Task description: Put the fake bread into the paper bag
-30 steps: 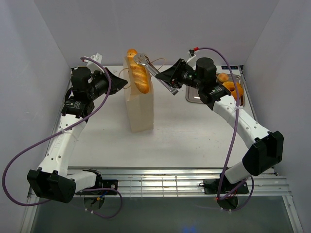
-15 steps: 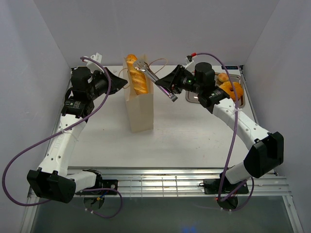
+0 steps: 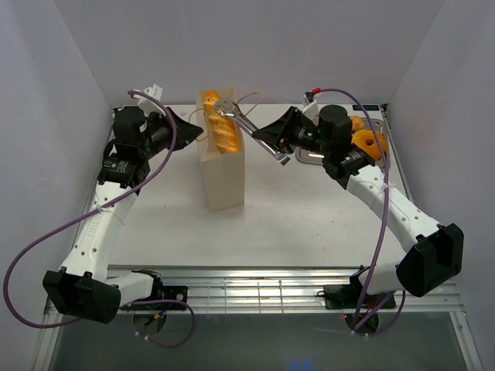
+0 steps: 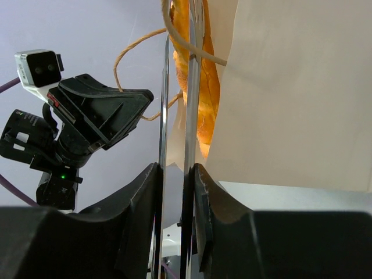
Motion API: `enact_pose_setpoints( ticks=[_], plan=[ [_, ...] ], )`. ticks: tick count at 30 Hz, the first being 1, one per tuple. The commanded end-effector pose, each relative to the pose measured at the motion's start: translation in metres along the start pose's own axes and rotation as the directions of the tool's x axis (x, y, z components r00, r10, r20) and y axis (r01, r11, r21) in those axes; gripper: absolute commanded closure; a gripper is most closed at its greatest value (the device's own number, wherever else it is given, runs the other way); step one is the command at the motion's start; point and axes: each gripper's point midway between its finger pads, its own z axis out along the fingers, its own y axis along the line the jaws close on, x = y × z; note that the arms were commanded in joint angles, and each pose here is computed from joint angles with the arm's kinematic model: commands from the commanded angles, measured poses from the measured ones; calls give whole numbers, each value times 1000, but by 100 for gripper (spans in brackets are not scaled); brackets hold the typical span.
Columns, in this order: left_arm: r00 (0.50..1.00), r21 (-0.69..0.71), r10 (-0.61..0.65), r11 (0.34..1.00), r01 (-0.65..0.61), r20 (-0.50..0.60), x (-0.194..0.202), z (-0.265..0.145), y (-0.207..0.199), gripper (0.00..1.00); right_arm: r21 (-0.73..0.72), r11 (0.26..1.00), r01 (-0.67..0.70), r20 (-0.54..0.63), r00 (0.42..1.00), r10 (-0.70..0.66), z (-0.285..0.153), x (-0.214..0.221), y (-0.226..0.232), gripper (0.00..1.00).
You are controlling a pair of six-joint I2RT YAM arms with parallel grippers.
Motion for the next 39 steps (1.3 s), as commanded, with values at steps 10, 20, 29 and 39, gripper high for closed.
enact_pose_setpoints(
  ticks=[10, 20, 29, 39],
  plan=[
    [998, 30, 32, 999, -34, 53, -19, -14, -19, 100, -66, 997, 32, -2, 999, -32, -4, 0, 13, 84],
    [998, 36, 37, 999, -39, 57, -21, -16, -23, 100, -81, 997, 5, -7, 1000, -6, 0, -1, 12, 75],
    [998, 33, 39, 999, -40, 50, -19, -16, -21, 100, -103, 995, -8, -16, 1000, 6, -1, -1, 15, 56],
    [998, 36, 42, 998, -44, 54, -22, -16, -23, 100, -117, 993, 6, -5, 1000, -6, -3, -4, 23, 50]
  ],
)
